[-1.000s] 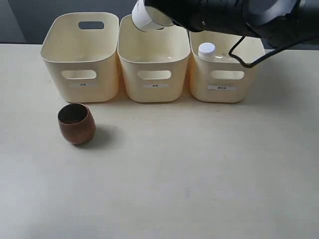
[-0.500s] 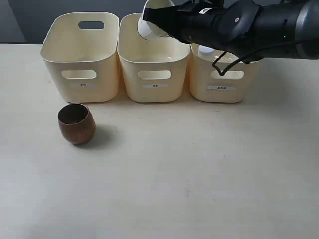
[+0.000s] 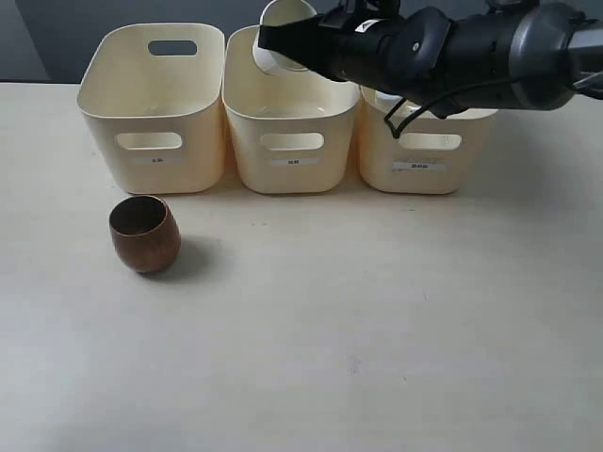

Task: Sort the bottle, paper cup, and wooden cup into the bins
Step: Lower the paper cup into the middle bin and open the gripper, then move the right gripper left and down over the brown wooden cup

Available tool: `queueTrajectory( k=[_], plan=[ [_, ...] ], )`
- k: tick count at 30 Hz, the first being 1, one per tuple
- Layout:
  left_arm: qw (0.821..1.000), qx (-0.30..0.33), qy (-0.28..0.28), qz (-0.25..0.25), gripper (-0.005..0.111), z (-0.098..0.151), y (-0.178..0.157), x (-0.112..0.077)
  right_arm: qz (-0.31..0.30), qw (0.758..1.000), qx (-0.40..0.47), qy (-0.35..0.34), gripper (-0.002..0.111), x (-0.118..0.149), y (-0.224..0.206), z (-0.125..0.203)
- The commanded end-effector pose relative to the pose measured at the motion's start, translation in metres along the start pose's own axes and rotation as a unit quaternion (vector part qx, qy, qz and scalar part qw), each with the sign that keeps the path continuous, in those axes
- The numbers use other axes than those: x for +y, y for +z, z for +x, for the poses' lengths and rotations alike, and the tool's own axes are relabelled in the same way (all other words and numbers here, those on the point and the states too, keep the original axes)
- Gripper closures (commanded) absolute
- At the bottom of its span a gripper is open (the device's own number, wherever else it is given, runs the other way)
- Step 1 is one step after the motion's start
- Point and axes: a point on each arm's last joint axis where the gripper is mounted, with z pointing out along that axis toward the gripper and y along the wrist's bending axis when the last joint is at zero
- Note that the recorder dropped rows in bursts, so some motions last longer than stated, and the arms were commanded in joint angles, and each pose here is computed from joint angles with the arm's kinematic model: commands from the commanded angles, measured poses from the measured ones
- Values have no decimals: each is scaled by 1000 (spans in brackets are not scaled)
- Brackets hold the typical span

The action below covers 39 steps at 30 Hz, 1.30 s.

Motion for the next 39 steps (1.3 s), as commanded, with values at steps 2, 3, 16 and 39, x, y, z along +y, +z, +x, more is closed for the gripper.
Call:
queueTrajectory(
  k=[2,3,16,39],
  plan=[
    [1000,-2,-1,1,107,0,0,0,1,999,-7,-35,109,-1,1,-3],
    [1000,-2,-1,1,107,0,0,0,-1,999,-3,-35,109,-1,1,-3],
    [1000,-2,-1,1,107,0,0,0,-6,999,32,5,33,0,0,4],
    [1000,-2,-1,1,107,0,0,0,-126,977,170,4,65,28,-47,-8]
  ],
)
